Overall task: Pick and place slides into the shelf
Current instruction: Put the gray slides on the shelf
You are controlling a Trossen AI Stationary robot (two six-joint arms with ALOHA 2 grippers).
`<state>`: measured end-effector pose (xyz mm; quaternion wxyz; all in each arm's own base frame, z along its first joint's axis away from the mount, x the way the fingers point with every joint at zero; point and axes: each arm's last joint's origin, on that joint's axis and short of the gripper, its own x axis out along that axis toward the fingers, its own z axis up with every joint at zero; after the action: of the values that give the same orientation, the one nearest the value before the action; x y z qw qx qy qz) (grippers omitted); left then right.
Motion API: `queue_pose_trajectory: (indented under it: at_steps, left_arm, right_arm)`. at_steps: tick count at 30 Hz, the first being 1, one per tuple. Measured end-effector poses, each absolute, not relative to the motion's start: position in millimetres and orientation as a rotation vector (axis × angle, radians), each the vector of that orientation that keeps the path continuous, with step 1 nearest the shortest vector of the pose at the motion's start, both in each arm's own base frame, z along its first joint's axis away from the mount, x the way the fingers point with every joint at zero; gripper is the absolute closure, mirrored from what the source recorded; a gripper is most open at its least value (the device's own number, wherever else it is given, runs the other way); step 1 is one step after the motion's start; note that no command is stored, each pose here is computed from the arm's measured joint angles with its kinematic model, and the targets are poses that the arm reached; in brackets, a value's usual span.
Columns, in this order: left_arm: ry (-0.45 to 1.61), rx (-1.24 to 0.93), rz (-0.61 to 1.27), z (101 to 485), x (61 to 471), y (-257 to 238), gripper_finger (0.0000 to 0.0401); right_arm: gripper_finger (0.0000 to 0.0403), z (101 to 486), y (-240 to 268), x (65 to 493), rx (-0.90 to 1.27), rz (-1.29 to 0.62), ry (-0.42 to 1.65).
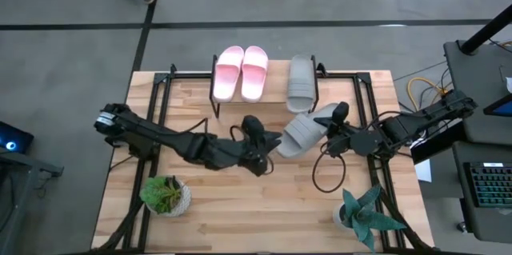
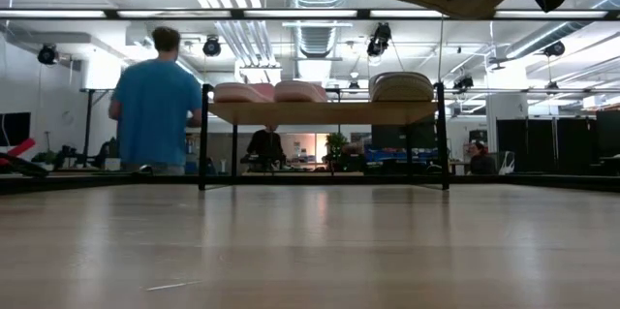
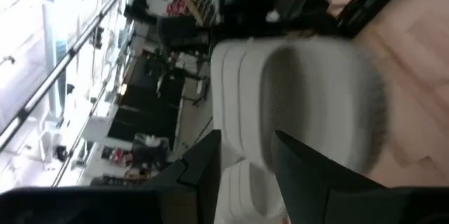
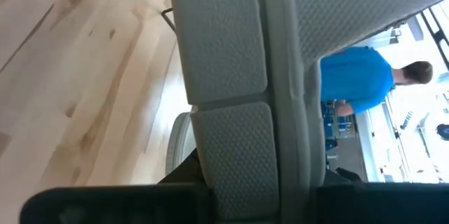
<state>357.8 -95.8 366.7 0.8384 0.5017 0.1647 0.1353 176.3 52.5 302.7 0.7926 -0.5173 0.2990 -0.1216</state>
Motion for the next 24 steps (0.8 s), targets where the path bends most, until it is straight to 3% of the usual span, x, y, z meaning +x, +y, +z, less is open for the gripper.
queue_pose_trajectory:
  at_steps: [9,24]
  left_arm:
    - [0.355,1.026,0.235,357,374,-67,0.029]
    - [0.318,0.991,0.136,353,378,-69,0.029]
  right_arm:
    - [0.0354,302,54,179,-1.111,-0.25,0.641]
    - [0.0354,303,54,180,-1.131,-0.271,0.635]
